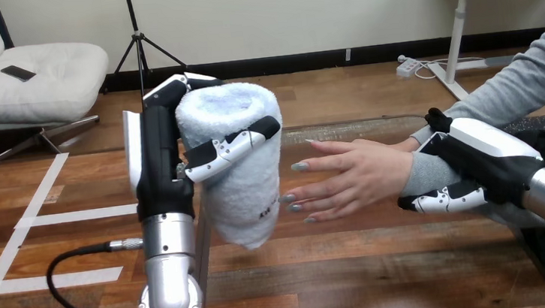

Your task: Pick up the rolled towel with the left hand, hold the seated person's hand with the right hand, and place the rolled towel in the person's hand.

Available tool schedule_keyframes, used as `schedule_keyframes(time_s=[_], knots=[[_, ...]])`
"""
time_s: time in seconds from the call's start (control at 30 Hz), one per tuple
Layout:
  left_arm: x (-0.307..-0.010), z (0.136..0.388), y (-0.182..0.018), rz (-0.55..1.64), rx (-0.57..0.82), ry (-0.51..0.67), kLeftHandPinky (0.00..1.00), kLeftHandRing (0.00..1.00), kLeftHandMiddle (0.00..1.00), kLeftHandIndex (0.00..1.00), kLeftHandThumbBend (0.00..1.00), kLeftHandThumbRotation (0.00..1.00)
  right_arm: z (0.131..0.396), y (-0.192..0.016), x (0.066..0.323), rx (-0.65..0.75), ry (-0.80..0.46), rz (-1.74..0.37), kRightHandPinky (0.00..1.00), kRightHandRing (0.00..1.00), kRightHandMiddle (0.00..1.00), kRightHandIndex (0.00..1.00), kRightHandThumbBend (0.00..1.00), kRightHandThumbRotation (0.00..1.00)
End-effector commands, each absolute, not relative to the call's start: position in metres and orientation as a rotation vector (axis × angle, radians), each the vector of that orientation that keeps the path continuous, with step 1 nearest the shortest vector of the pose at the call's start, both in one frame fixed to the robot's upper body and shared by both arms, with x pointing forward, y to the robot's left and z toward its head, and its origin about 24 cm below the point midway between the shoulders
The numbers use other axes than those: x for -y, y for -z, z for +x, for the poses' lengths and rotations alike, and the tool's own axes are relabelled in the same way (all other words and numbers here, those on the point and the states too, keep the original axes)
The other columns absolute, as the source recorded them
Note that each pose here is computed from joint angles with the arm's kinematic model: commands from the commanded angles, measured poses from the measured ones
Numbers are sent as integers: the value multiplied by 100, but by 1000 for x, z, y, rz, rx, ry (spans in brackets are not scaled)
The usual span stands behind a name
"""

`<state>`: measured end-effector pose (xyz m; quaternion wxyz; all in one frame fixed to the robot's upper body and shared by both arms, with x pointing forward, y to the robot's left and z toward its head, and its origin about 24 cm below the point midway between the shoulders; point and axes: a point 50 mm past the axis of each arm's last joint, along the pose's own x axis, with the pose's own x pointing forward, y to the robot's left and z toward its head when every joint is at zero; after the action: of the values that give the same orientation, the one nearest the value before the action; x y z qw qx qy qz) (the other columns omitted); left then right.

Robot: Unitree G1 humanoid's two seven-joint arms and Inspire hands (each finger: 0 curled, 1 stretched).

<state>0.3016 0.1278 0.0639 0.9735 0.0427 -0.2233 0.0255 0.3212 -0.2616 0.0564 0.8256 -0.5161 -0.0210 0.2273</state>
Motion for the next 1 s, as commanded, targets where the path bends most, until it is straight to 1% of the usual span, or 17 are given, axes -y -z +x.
schedule_keyframes(time_s=[0.0, 0.4, 0.97], knots=[[-111, 317, -95, 50, 560, -14, 32, 38, 41, 39, 82, 0, 344, -89, 232, 221, -462, -1050, 13, 17, 23, 25, 45, 43], [-101, 319, -94, 27, 550, 18, 33, 38, 41, 40, 80, 0, 346, -88, 228, 227, -464, -1048, 13, 17, 23, 25, 46, 47], [-89, 319, -95, 21, 549, 37, 33, 38, 41, 40, 81, 0, 348, -88, 223, 228, -471, -1031, 14, 19, 25, 27, 47, 52]])
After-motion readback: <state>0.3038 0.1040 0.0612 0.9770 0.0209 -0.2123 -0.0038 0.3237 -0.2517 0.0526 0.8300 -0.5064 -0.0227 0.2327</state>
